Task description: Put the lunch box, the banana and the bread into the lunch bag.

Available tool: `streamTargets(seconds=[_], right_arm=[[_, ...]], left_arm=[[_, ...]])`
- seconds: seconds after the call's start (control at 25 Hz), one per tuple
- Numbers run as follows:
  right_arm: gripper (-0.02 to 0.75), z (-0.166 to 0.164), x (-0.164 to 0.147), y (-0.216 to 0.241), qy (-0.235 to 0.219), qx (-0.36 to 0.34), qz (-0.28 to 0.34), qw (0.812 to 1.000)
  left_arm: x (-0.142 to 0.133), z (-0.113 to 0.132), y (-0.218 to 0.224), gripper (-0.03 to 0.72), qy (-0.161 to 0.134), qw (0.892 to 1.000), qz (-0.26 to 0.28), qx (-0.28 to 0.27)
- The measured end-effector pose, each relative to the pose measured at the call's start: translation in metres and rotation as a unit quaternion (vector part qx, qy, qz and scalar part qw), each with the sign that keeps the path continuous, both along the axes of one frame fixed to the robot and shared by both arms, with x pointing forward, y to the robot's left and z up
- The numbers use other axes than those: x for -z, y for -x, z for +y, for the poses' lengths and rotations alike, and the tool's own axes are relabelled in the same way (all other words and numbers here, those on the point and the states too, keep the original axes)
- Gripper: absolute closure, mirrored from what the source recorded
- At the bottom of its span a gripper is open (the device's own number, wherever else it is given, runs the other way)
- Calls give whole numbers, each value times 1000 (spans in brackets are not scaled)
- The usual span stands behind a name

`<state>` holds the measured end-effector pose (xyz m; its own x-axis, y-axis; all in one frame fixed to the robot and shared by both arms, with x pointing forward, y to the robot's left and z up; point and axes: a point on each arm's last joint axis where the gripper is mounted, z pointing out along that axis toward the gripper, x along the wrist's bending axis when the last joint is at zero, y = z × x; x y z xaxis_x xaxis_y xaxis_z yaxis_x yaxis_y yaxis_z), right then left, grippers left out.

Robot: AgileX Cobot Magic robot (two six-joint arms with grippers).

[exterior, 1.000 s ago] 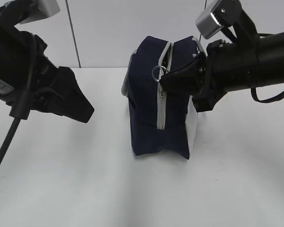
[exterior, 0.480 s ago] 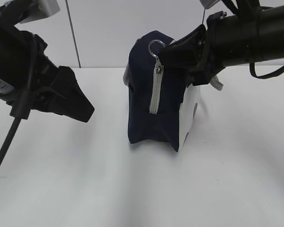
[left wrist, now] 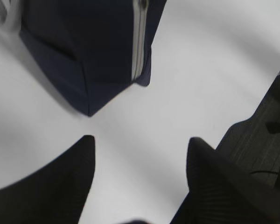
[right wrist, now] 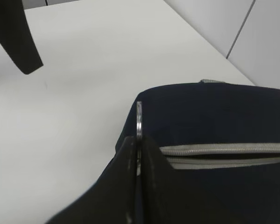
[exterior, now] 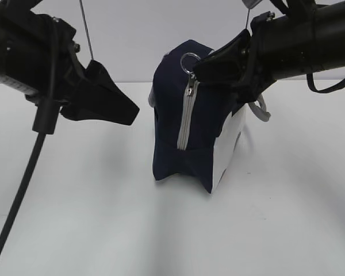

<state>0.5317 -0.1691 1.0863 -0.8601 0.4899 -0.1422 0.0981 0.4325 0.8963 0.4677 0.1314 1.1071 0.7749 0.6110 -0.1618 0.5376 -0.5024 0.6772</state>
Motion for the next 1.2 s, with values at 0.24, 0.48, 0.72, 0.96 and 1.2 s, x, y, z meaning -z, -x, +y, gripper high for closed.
streamTargets(seconds=[0.24,0.48,0.72,0.96,1.2], right_arm=[[738,-1,5,0,13,7,29,999],[738,0,16,-6,17,9,49,999],[738,1,24,-10,19,12,61,998],[738,2,27,-13,12,17,67,998],[738,2,27,-13,8,19,68,997]], left_arm=[[20,-13,-17,253,-2,999,-16,38],[28,-20,-31,253,3,997,-57,46],[34,-26,-39,253,16,995,-79,53],[49,-29,-46,253,5,996,-77,50],[62,-25,-40,253,12,998,-60,27]])
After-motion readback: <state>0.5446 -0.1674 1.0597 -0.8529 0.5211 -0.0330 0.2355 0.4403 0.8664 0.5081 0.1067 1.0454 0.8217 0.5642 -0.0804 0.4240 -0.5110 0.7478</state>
